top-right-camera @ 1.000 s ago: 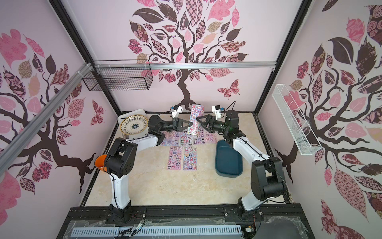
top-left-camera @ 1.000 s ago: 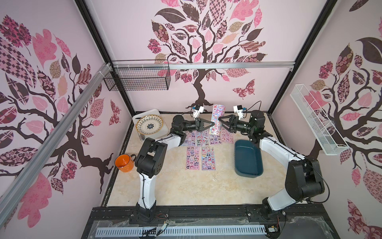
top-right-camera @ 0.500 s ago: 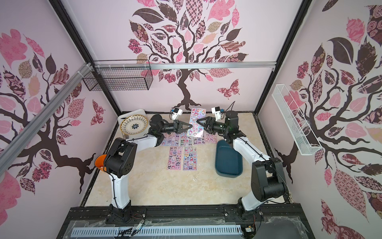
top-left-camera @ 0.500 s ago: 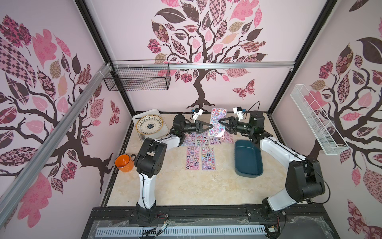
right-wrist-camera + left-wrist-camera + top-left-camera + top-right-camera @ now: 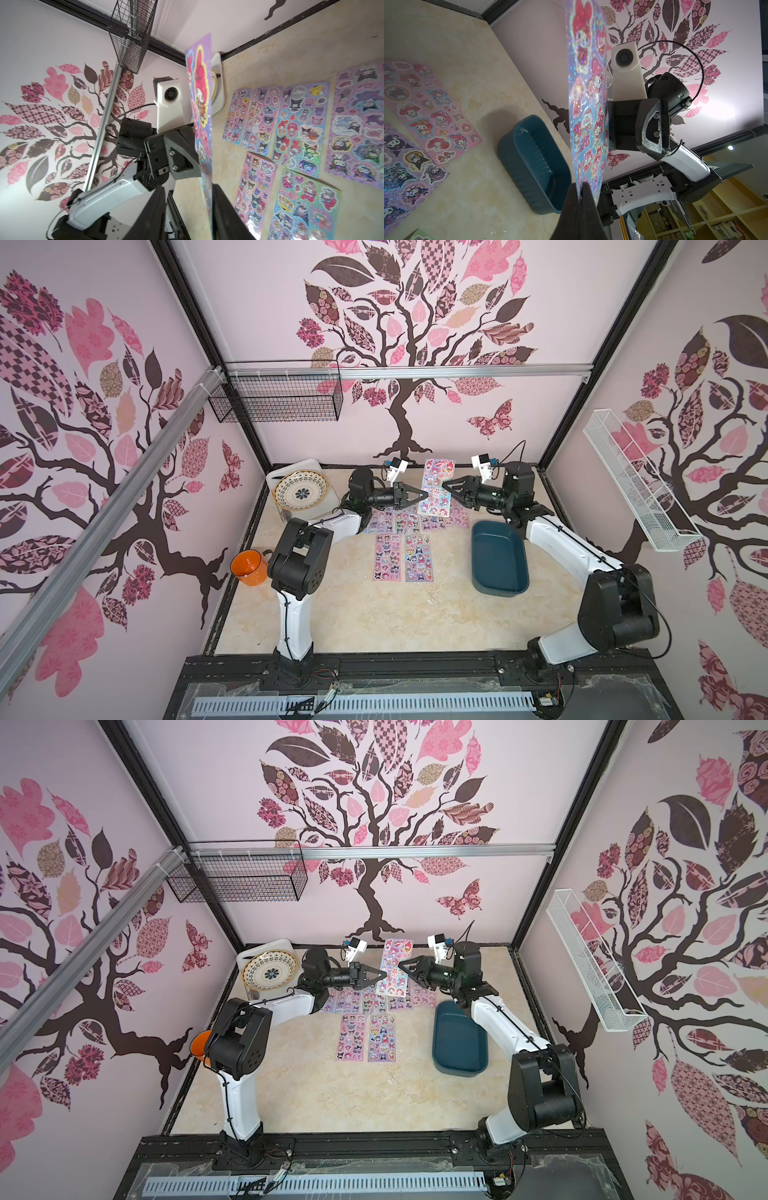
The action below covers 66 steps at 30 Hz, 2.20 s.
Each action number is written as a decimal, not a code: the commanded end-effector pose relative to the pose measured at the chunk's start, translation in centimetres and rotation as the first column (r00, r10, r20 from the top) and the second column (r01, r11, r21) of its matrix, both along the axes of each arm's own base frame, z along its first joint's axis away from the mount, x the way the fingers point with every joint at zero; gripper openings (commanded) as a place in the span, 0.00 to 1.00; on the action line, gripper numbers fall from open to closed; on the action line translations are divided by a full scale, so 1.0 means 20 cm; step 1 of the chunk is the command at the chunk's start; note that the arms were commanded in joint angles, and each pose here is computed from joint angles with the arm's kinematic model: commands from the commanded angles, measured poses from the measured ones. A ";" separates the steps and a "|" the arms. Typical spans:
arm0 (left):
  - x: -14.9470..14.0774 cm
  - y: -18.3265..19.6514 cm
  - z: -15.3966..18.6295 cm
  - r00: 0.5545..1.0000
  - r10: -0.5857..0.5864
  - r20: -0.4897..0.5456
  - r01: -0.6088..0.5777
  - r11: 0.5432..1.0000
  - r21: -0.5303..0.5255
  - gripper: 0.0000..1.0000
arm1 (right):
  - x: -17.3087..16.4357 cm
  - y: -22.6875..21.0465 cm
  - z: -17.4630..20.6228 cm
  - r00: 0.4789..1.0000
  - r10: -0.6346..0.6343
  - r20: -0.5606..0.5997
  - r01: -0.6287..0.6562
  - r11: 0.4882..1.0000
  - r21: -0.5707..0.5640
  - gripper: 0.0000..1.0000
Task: Take the stickers out of the storage box
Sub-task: Pick up the sticker from the storage box, then place the sticker at the center of the board.
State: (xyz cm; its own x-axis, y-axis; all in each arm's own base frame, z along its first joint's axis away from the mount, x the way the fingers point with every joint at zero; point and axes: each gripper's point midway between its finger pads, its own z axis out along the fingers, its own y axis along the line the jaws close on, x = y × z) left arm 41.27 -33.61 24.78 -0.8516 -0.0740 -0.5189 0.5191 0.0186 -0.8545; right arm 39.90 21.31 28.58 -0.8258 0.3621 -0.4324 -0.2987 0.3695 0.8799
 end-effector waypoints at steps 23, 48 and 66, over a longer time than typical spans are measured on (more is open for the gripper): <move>0.12 0.20 -0.16 0.981 0.191 0.028 -0.193 0.963 0.188 0.39 | 0.04 -0.01 -0.52 0.964 0.023 -0.263 -0.088 0.967 -0.238 0.00; 0.14 0.24 -0.18 0.979 0.202 0.010 -0.200 0.962 0.183 0.39 | -0.24 -0.41 -1.12 0.863 -0.109 -0.494 -0.089 0.928 -0.361 0.00; 0.15 0.24 -0.19 0.981 0.196 0.005 -0.193 0.964 0.185 0.39 | -0.29 -0.50 -1.12 0.850 -0.129 -0.510 -0.091 0.919 -0.384 0.00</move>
